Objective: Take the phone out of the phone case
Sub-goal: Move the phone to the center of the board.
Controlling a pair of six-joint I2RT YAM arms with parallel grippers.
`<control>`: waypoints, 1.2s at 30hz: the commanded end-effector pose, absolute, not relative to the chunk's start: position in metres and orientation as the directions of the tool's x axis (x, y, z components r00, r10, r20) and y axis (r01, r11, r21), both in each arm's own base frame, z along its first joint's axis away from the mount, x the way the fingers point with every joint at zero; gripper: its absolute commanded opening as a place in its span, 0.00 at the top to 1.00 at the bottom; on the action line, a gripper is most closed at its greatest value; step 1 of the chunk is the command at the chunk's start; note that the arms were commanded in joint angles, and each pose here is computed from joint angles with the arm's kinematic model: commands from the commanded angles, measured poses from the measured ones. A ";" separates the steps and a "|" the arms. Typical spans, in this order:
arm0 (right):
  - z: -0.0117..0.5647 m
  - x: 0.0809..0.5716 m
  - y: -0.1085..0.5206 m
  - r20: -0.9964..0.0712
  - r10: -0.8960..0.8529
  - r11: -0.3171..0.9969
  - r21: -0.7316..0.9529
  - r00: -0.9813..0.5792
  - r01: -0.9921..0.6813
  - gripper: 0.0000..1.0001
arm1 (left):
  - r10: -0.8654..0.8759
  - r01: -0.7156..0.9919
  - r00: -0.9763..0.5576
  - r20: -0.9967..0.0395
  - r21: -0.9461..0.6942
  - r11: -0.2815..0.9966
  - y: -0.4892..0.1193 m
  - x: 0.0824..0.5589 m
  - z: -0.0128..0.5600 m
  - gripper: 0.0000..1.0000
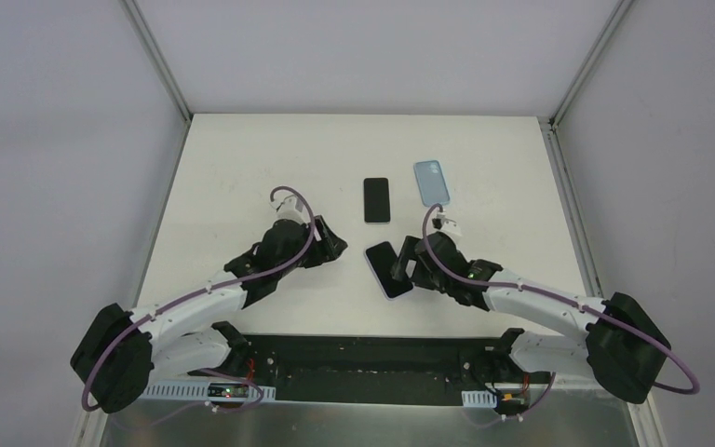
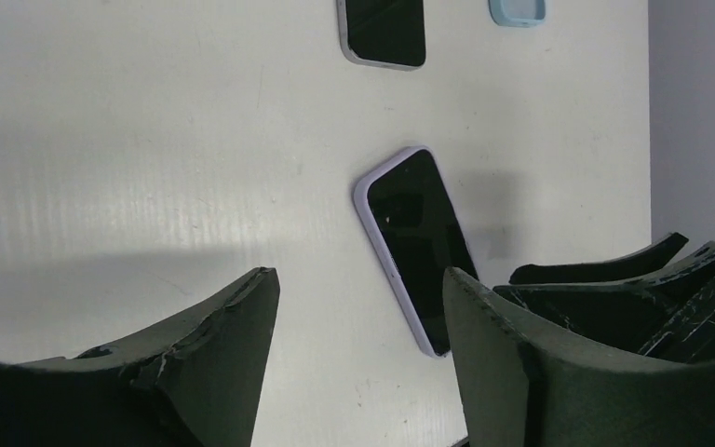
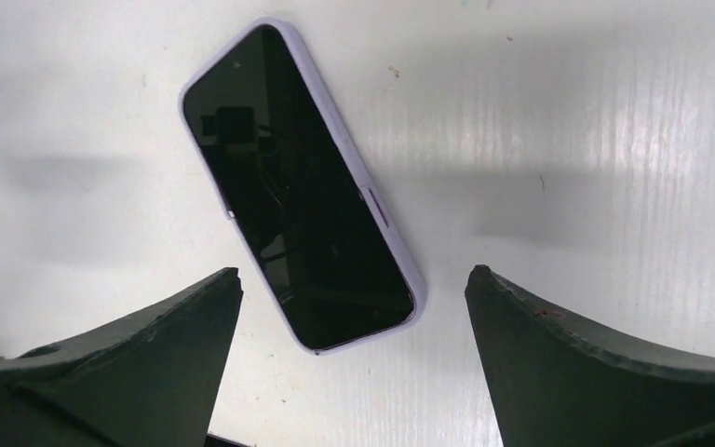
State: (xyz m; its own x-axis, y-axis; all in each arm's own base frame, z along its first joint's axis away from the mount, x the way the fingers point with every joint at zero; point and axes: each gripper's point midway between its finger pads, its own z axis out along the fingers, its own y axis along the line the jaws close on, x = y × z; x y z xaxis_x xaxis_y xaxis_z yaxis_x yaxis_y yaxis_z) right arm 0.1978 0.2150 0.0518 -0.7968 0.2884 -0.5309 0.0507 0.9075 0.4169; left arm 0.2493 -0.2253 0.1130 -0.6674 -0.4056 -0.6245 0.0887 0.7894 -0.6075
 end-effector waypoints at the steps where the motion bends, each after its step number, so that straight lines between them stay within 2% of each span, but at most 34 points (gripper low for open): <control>1: 0.073 0.202 0.217 -0.578 0.158 0.940 0.336 -0.800 -0.058 0.02 | -0.470 0.036 -0.596 -0.651 -0.606 0.795 -0.201 0.254 0.119 0.24; 3: 0.075 0.202 0.224 -0.576 0.089 0.941 0.316 -0.812 -0.120 0.01 | -0.517 -0.007 -0.564 -0.644 -0.622 0.783 -0.191 0.255 0.118 0.04; 4: 0.075 0.201 0.228 -0.570 0.053 0.941 0.303 -0.820 -0.151 0.01 | -0.544 -0.027 -0.549 -0.635 -0.637 0.771 -0.187 0.255 0.119 0.01; 8: 0.073 0.198 0.246 -0.517 -0.061 0.927 0.287 -0.854 -0.241 0.00 | -0.557 0.001 -0.539 -0.631 -0.662 0.749 -0.186 0.252 0.129 0.01; 13: 0.061 0.206 0.247 -0.492 -0.145 0.942 0.197 -0.858 -0.272 0.01 | -0.486 0.084 -0.605 -0.631 -0.657 0.749 -0.203 0.246 0.132 0.01; 18: 0.049 0.207 0.236 -0.463 -0.206 0.952 0.110 -0.862 -0.287 0.01 | -0.454 0.083 -0.648 -0.611 -0.649 0.756 -0.210 0.244 0.121 0.01; 29: 0.034 0.188 0.256 -0.395 -0.296 0.921 0.123 -0.869 -0.370 0.01 | -0.429 0.088 -0.678 -0.597 -0.645 0.759 -0.214 0.241 0.114 0.01; 36: 0.036 0.183 0.271 -0.401 -0.317 0.910 0.128 -0.860 -0.395 0.01 | -0.429 0.075 -0.685 -0.588 -0.643 0.762 -0.213 0.239 0.108 0.01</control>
State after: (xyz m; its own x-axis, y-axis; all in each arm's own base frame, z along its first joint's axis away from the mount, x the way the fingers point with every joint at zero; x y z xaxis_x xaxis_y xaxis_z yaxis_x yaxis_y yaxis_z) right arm 0.1827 0.2574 0.0264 -0.8711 -0.3020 -0.3874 -0.3708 0.9215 0.1154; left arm 0.2341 -0.2079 0.0965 -0.6960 -0.4292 -0.5756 0.0470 0.7727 -0.6330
